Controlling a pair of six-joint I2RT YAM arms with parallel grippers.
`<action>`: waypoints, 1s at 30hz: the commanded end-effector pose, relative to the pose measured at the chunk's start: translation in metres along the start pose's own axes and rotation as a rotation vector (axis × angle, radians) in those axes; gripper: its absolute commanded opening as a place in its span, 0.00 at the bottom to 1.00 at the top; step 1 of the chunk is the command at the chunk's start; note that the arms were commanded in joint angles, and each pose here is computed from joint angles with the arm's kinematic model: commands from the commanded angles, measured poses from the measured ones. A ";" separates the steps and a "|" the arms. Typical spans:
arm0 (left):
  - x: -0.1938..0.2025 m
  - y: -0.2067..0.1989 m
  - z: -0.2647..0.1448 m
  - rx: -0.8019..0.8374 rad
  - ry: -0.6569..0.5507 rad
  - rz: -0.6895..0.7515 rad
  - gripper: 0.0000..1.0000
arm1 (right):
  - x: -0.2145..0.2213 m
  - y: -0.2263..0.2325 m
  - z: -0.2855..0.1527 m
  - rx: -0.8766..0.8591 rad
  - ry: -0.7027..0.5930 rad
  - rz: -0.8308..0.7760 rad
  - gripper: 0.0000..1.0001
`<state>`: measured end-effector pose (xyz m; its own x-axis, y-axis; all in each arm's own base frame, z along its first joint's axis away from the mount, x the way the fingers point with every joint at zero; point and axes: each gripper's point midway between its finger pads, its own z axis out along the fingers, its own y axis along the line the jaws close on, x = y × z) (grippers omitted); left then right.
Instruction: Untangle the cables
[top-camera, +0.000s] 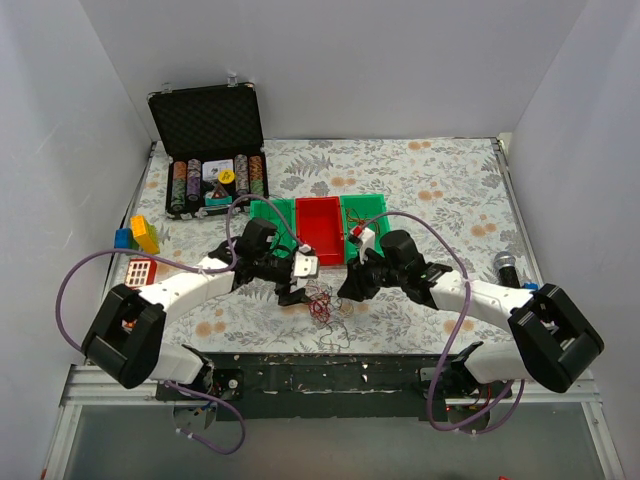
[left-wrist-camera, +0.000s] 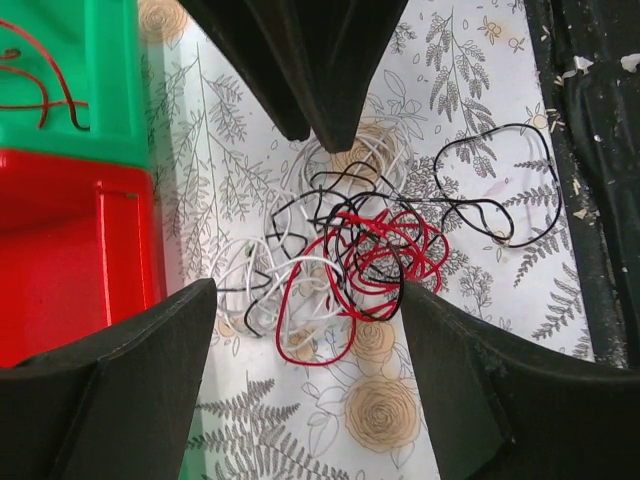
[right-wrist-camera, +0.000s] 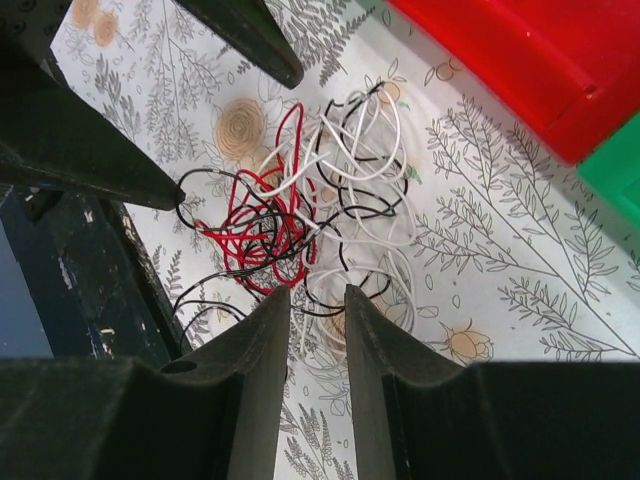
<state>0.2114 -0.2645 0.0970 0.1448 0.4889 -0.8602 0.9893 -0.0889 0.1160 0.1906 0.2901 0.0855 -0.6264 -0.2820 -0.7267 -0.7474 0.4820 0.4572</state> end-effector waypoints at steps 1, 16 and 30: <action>-0.011 -0.002 0.010 0.023 -0.028 0.148 0.70 | 0.000 -0.002 0.004 0.004 -0.007 -0.019 0.36; -0.006 -0.011 0.015 0.020 0.006 0.201 0.05 | -0.023 0.004 -0.002 0.007 -0.057 -0.051 0.35; -0.097 -0.015 -0.034 -0.074 -0.147 0.044 0.00 | -0.100 0.049 -0.043 -0.070 -0.283 -0.209 0.74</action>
<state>0.2030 -0.2833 0.1619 0.2186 0.4198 -0.8809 0.9743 -0.0445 0.2206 0.2033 0.2940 0.1466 -0.4951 -0.2052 -0.8442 -0.8138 0.4500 0.3679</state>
